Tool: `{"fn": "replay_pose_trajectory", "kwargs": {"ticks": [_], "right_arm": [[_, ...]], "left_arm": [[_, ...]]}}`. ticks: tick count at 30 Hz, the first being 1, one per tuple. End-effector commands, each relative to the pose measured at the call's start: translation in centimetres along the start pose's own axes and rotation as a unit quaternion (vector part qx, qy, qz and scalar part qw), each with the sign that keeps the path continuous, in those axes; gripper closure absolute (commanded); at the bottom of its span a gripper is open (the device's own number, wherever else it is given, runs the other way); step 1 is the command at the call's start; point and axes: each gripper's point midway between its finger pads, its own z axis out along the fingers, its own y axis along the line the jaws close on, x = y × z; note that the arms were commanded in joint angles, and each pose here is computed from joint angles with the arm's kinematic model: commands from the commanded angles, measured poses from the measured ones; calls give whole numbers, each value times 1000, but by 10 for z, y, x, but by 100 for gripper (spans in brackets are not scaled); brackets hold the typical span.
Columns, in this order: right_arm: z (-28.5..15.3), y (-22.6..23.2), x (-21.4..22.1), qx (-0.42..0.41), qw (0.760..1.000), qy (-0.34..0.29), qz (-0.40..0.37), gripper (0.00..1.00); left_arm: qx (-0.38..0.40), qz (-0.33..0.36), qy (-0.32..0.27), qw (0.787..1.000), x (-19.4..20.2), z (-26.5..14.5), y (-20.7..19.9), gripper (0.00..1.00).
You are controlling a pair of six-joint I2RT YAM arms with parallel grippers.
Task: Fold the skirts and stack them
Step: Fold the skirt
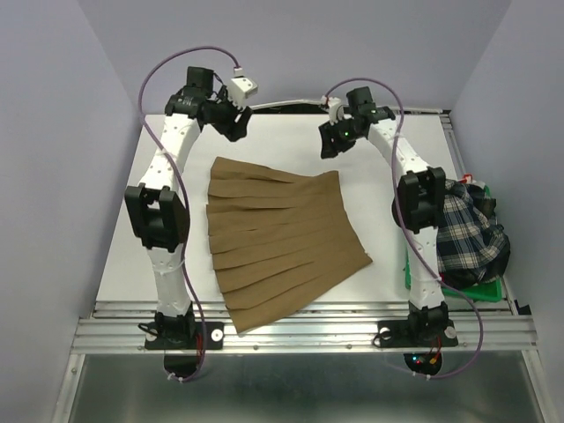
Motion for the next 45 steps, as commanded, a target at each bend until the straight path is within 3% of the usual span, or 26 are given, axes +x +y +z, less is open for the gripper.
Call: {"fn": "replay_pose_trajectory", "kwargs": {"ticks": [1, 4, 7, 13, 20, 22, 25, 27, 32, 34, 35, 40, 45], "right_arm": [[20, -10, 18, -4, 1000, 19, -8, 40], [31, -7, 42, -22, 999, 39, -9, 31], [40, -8, 65, -23, 998, 63, -9, 31], [47, 0, 94, -51, 994, 96, -10, 37], [44, 4, 93, -70, 992, 99, -31, 42], [41, 3, 89, -66, 992, 96, -42, 43], [28, 3, 69, -57, 994, 76, -53, 43], [23, 3, 56, -53, 995, 66, -53, 43], [3, 2, 21, -61, 997, 29, -34, 38], [5, 4, 26, -67, 997, 34, -31, 30], [6, 3, 30, -67, 997, 38, -32, 20], [30, -7, 58, -64, 995, 67, -22, 20], [54, -14, 75, -65, 995, 80, -2, 27]], "left_arm": [[12, -24, 24, 999, 31, 25, 38, 28], [17, -30, 42, 999, 61, 50, 45, 23], [6, -30, 51, 998, 83, 68, 49, 19], [0, -41, 75, 996, 117, 101, 57, 16], [23, -43, 136, 990, 169, 121, 44, 12], [24, -36, 147, 988, 179, 121, 42, 20], [24, -30, 166, 985, 195, 118, 36, 49], [19, -26, 171, 985, 197, 115, 37, 58], [4, -19, 165, 986, 188, 108, 43, 100], [-4, -17, 158, 987, 180, 106, 47, 100], [-7, -15, 155, 988, 178, 105, 49, 100], [-12, -12, 145, 989, 167, 101, 53, 100], [-14, -13, 144, 989, 166, 100, 54, 100]]}}
